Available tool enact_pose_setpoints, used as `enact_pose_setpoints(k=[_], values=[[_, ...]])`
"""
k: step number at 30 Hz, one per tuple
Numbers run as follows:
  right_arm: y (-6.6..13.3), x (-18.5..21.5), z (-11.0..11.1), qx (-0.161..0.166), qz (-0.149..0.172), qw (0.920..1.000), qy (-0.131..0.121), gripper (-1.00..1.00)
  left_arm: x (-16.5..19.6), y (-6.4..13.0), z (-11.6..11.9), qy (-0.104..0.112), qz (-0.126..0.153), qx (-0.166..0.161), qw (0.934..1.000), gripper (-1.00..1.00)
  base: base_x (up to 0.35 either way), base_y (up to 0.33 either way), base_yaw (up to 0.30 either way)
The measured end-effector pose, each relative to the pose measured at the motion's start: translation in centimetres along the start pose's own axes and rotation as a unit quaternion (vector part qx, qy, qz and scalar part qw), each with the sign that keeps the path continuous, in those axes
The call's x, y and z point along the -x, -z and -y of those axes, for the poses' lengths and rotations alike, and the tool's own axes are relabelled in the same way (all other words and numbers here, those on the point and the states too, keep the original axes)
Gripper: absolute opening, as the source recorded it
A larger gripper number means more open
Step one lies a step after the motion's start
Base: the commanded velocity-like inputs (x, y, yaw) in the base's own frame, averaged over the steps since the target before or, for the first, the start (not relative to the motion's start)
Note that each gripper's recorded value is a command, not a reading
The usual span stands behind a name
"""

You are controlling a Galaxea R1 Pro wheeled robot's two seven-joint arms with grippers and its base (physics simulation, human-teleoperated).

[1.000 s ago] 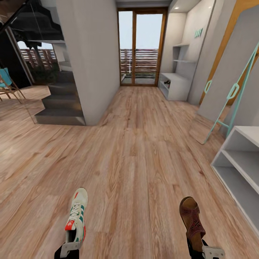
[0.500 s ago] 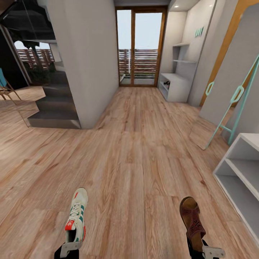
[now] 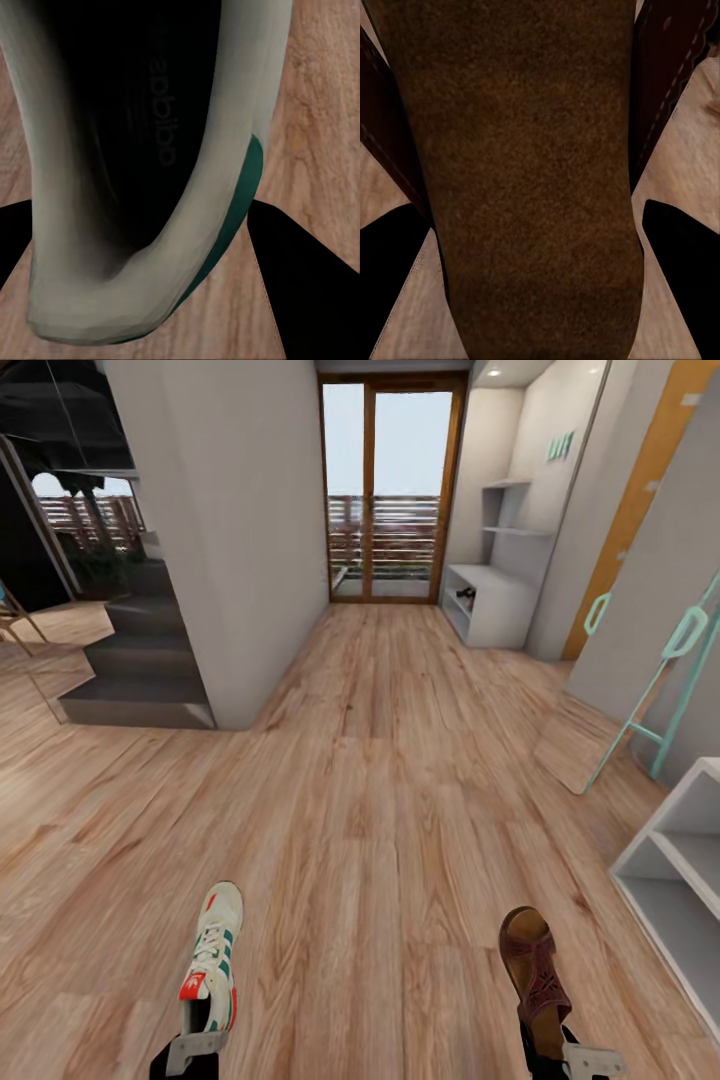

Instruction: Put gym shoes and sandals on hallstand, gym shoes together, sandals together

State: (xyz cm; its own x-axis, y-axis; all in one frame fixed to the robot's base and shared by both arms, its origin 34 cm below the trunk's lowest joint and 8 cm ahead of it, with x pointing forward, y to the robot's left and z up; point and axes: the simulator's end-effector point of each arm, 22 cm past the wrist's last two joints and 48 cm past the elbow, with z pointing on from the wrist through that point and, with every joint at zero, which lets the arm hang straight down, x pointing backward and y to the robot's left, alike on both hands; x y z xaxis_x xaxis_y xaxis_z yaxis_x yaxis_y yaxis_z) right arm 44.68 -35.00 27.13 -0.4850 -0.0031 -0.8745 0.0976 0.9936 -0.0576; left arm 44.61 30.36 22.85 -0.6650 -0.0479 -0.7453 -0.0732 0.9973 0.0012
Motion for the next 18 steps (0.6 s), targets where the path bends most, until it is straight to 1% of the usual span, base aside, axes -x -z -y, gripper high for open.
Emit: enact_pose_setpoints(k=[18], values=[[0.01,-0.05,-0.15,0.001,-0.001,1.0000,0.000,-1.00,-0.06,0.01,0.13,0.000,-0.001,-0.001,1.0000,-1.00,0.340,0.000,0.000]])
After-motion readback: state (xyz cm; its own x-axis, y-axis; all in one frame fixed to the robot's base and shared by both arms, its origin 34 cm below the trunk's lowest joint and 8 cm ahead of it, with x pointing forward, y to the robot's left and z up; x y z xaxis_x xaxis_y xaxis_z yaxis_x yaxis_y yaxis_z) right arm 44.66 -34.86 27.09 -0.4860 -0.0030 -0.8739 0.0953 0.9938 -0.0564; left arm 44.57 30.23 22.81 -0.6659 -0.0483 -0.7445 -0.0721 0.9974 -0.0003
